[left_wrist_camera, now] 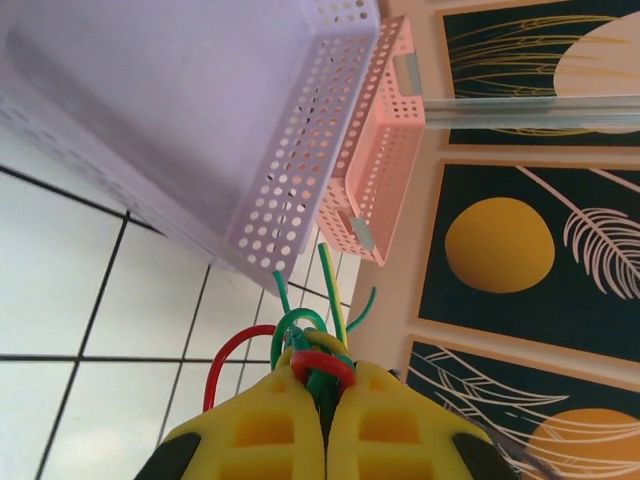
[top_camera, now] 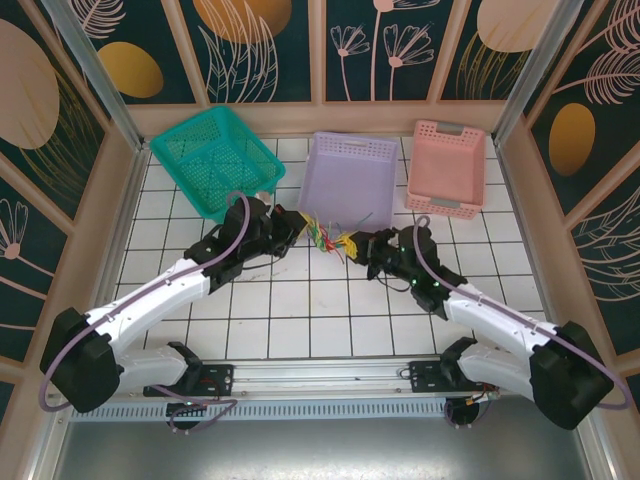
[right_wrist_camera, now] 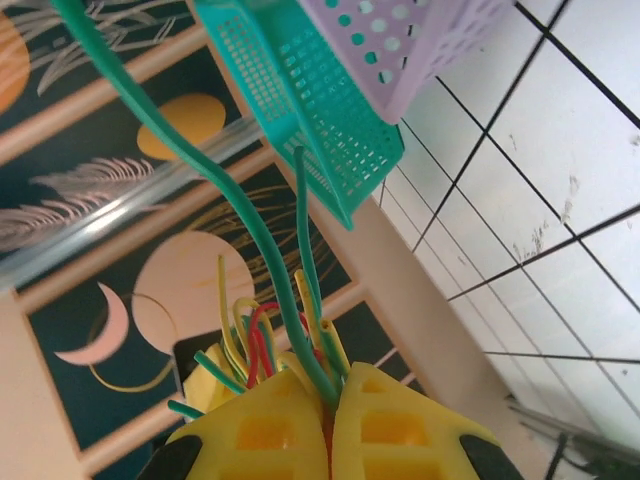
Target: Untangle the cables
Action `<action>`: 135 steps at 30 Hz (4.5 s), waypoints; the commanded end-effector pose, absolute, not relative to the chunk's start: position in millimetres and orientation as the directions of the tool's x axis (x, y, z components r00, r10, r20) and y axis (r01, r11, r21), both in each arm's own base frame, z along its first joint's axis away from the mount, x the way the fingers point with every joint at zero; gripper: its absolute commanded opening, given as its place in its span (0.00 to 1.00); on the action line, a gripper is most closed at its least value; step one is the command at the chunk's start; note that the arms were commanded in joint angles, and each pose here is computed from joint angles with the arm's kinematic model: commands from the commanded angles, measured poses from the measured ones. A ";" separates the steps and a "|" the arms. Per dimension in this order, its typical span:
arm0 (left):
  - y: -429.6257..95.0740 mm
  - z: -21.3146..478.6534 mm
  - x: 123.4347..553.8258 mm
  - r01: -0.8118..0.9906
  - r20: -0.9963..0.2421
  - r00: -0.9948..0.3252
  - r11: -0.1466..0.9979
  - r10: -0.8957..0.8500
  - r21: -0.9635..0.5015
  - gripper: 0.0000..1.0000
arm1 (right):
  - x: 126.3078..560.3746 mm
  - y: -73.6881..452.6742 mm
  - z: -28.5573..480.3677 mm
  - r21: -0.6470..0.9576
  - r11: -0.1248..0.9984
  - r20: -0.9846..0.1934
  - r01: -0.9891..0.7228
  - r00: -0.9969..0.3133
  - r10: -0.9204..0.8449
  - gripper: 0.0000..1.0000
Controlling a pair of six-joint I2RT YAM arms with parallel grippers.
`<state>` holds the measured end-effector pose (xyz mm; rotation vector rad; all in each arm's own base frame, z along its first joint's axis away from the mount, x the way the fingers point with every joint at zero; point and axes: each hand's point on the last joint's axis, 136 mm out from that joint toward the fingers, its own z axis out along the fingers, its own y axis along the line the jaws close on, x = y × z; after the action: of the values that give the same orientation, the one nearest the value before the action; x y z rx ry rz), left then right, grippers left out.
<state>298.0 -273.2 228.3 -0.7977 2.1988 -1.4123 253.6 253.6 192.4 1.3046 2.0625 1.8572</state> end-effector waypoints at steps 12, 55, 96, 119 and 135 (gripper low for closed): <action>-243.5 260.6 327.4 -0.403 0.104 -0.594 0.183 -0.798 -0.897 0.78 | 313.1 233.4 241.5 0.885 0.455 -0.236 0.099 -0.748 0.621 0.00; -293.5 231.0 339.0 -0.567 0.277 -0.622 0.176 -0.733 -0.805 0.51 | 293.2 300.3 304.1 0.396 0.830 -0.879 -0.392 -0.423 0.220 0.00; -257.0 332.3 378.4 -0.175 0.130 -0.492 -0.048 -0.861 -0.983 0.00 | 266.6 225.8 162.2 0.752 -0.086 0.537 0.653 -0.533 0.654 0.00; -314.5 262.7 360.8 -0.340 0.052 -0.765 0.334 -0.641 -0.879 0.00 | 284.8 245.0 273.7 0.123 0.950 -0.878 -0.288 -0.477 -0.031 0.99; -320.5 271.7 358.0 -0.307 0.049 -0.791 0.326 -0.610 -0.894 0.00 | 344.8 246.2 276.5 0.486 0.823 -0.753 -0.292 -0.618 0.225 0.70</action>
<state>368.1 -313.7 263.4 -0.8885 2.2562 -1.4142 323.6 253.8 258.2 -0.1390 2.1530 0.6693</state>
